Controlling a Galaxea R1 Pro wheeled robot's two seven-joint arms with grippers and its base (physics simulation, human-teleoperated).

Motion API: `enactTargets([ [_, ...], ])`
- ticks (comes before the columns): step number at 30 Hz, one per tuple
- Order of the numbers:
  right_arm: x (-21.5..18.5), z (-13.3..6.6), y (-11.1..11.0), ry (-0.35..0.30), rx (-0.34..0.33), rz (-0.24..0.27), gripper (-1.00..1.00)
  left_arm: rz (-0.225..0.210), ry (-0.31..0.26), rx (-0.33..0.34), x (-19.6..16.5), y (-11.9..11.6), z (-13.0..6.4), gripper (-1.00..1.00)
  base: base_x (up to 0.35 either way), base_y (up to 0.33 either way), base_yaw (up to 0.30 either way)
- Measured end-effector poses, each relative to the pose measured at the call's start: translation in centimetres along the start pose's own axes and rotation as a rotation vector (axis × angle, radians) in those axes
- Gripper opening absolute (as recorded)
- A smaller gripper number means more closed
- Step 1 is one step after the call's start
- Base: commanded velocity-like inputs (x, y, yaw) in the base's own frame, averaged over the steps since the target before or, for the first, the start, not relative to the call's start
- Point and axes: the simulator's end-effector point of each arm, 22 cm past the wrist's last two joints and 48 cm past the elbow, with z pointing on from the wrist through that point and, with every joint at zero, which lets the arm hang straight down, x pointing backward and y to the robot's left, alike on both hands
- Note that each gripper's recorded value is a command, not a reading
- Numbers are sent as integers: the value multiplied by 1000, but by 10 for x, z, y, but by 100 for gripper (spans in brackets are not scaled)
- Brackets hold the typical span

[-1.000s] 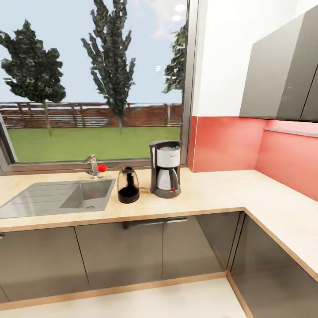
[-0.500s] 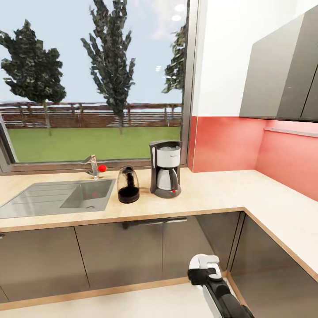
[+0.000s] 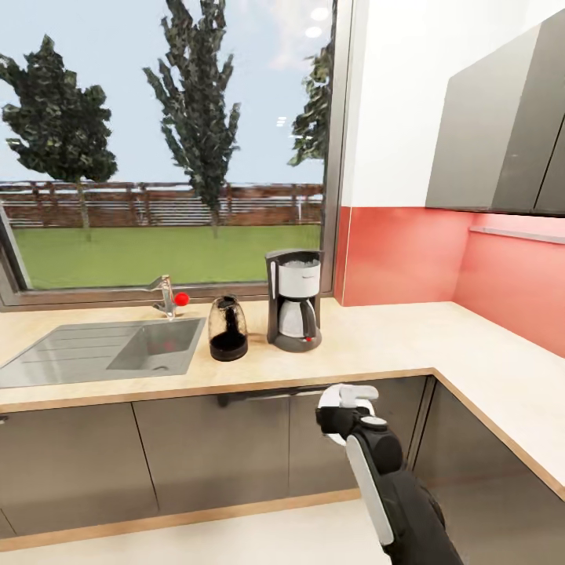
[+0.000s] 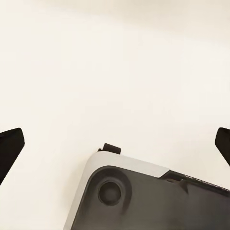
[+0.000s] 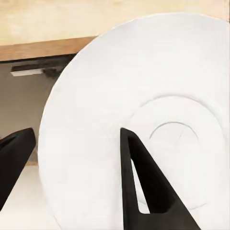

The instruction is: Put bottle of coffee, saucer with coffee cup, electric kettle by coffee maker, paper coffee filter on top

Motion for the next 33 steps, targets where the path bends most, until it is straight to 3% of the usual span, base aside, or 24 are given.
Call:
enactTargets([
  [4,-48,-7,-13,22,44,-33,-100,1,0,0,0,0,0,100,0,0,0],
  [10,-174,-26,-37,-159,67,33,-100,-5,-3,-9,-2,6,1,100,0,0,0],
  [14,-210,-30,-40,-192,59,47,-100,-10,-4,-14,-3,8,1,100,0,0,0],
  [18,-229,3,-46,-104,17,9,-100,-39,-7,-29,-4,12,1,100,0,0,0],
  [20,-235,26,-73,-14,14,-13,-100,-57,-9,-39,-5,15,1,100,0,0,0],
  [23,-249,33,-93,43,6,-13,-100,-58,-12,-60,-9,30,2,100,0,0,0],
  [28,-254,38,-97,116,-9,-19,-100,-43,-23,-101,-19,64,3,100,0,0,0],
  [33,-244,44,-90,191,-32,-29,-100,-34,-27,-119,-23,77,3,100,0,0,0],
])
